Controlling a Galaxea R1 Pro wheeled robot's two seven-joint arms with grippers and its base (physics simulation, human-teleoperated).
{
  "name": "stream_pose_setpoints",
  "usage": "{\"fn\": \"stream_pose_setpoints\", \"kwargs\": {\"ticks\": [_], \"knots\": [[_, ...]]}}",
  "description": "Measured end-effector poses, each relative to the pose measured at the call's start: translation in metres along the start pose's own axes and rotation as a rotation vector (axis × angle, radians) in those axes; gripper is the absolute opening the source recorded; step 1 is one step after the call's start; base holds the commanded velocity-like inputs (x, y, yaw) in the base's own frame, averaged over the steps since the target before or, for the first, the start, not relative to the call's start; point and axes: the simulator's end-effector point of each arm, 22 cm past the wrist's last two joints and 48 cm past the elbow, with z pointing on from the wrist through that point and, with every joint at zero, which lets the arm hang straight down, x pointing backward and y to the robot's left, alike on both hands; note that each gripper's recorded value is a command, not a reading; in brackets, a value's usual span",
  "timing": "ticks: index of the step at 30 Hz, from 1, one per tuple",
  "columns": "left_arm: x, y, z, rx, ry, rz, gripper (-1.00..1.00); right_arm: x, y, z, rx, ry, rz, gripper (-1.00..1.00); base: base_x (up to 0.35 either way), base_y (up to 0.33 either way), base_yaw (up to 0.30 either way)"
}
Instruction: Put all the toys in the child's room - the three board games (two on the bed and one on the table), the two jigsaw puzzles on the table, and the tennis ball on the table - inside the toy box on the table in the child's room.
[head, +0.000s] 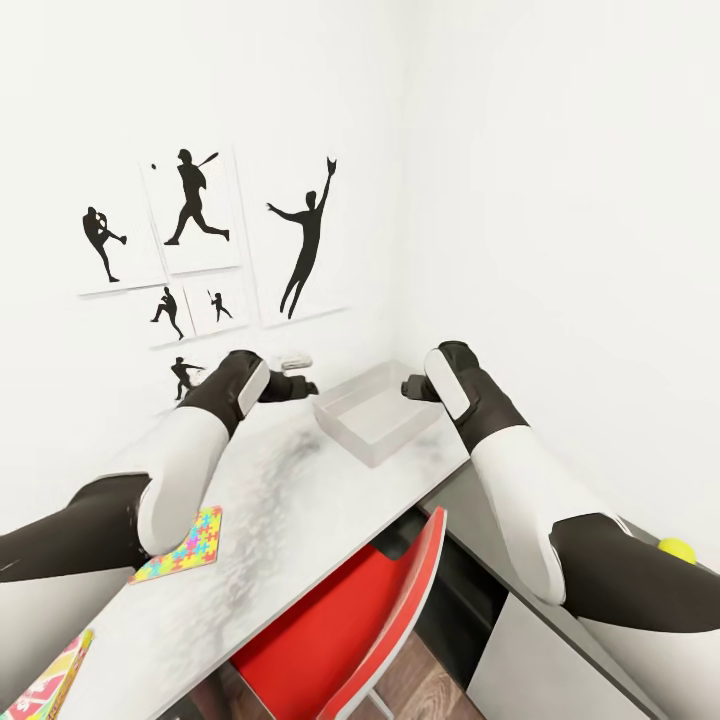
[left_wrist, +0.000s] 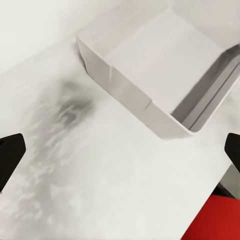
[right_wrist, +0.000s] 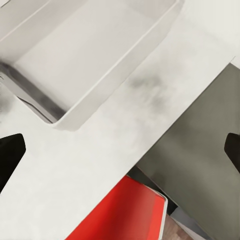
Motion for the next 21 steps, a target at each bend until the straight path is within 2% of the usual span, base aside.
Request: {"fn": "stream_pose_setpoints", "kwargs": {"ticks": [21], "knots": [[0.0077,-0.0066,0.0049,0.006,0.0,0.001,1.0,-0.0005,0.0005,-0.0002,-0.002,-0.003,0.002,1.0,0.014,0.0,0.0]]}}
